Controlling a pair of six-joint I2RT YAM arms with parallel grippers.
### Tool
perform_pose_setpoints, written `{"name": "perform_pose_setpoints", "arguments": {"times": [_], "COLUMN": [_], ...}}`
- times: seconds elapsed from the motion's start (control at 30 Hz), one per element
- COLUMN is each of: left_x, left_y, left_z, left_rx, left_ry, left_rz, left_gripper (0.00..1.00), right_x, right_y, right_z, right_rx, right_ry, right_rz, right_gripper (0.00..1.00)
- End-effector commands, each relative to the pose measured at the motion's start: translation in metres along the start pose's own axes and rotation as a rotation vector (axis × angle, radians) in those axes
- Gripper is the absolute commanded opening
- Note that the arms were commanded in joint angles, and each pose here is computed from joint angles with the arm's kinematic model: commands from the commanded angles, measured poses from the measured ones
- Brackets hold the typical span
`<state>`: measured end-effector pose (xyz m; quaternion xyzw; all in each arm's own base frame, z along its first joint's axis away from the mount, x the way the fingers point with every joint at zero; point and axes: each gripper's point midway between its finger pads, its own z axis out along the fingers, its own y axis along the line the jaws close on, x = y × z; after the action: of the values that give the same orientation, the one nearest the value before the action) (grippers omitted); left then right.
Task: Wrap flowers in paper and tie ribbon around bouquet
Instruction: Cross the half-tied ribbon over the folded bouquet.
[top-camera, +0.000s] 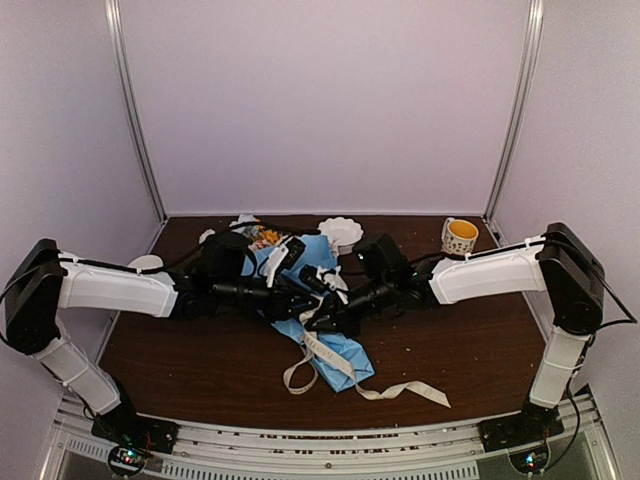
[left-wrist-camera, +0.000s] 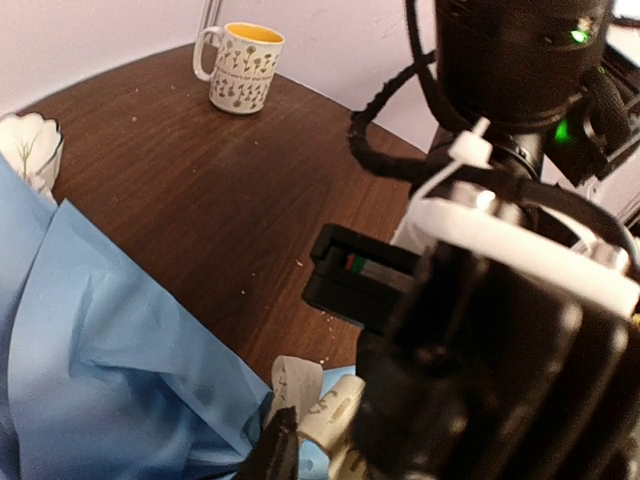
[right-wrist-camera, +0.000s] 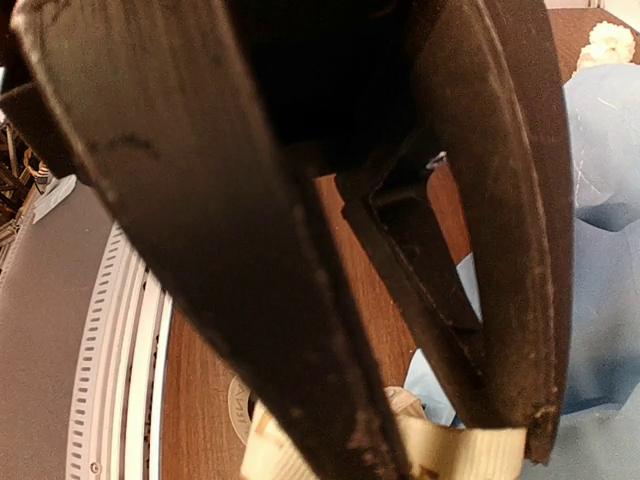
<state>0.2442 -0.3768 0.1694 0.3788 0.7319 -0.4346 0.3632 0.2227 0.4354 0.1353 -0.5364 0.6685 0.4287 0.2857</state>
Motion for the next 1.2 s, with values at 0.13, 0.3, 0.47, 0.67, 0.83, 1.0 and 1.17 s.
{"name": "perform_pose_setpoints", "arguments": {"times": [0.13, 0.3, 0.47, 0.67, 0.83, 1.0, 1.17], "left_x": [-0.022, -0.009, 0.0, 0.012, 0.011, 0.015, 0.015], "left_y": [-0.008, 0.017, 0.025, 0.027, 0.027, 0.029, 0.03], "left_z": [-0.013, -0.029, -0.04, -0.042, -0.043, -0.042, -0.04], "left_rx": [0.005, -0.16, -0.213, -0.21, -0.217, -0.219, -0.214], "left_ry": [-0.075, -0.105, -0.156, -0.174, -0.187, -0.184, -0.189], "left_rz": [0.034, -0.002, -0.052, -0.093, -0.099, -0.113, -0.116], "left_gripper": [0.0, 0.0, 0.0, 0.0, 0.0, 0.0, 0.0], "right_x": [-0.012, -0.017, -0.006, 0.015, 0.022, 0.032, 0.044], "right_y": [0.002, -0.011, -0.036, -0.052, -0.05, -0.043, -0.039], "right_z": [-0.006, -0.021, -0.042, -0.039, -0.027, -0.02, -0.016], "right_rx": [0.006, 0.11, 0.236, 0.293, 0.233, 0.19, 0.171], "right_ry": [-0.013, -0.004, 0.025, 0.13, 0.199, 0.257, 0.321], "right_rz": [-0.021, 0.025, 0.095, 0.075, 0.045, 0.027, 0.012], "right_gripper": [0.05, 0.33, 0.4, 0.44, 0.44, 0.44, 0.41]}}
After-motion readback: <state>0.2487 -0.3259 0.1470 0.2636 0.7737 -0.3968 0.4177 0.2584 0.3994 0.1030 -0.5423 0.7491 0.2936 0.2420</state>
